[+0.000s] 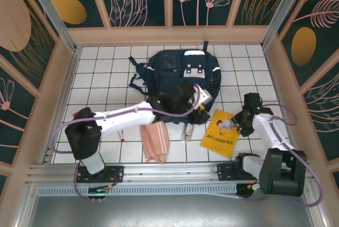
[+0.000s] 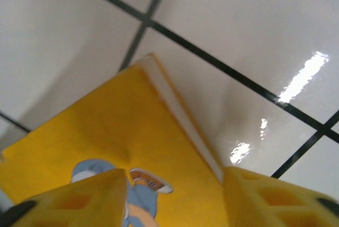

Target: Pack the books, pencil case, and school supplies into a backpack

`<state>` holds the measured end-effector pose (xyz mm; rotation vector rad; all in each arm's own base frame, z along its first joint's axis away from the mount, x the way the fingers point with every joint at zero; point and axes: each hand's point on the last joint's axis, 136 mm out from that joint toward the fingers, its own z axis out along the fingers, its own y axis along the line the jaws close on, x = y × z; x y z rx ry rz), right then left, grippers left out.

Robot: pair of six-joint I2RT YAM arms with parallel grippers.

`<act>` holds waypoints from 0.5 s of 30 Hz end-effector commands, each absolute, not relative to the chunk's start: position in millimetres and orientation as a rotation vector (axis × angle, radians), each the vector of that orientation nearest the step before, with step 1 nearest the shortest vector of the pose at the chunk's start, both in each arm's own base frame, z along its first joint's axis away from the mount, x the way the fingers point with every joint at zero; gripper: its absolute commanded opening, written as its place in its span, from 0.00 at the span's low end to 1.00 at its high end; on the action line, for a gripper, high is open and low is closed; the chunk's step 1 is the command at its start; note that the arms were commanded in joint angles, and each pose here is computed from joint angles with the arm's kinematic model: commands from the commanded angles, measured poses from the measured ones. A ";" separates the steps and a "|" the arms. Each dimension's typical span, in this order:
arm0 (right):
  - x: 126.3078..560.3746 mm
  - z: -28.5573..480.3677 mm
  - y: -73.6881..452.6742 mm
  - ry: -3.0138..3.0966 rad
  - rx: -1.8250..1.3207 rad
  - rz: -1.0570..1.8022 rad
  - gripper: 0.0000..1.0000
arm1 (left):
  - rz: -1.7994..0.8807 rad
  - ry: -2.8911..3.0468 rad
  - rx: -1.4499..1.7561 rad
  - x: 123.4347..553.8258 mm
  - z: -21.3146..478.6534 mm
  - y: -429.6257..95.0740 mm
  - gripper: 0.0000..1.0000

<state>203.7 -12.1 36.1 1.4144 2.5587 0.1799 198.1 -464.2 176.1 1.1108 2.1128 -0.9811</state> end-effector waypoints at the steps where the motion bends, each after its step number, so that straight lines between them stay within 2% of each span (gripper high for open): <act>1: 203.1 22.1 -17.9 2.543 1.452 0.207 0.40 | -1.078 2.403 0.934 179.7 131.9 -480.9 0.53; 7: 205.7 7.0 -28.4 2.560 1.427 0.202 0.32 | -1.029 2.598 0.875 174.0 77.4 -510.4 0.54; 15: 201.4 -14.1 -34.9 2.551 1.490 0.262 0.31 | -0.795 2.699 0.572 205.3 52.7 -496.5 0.60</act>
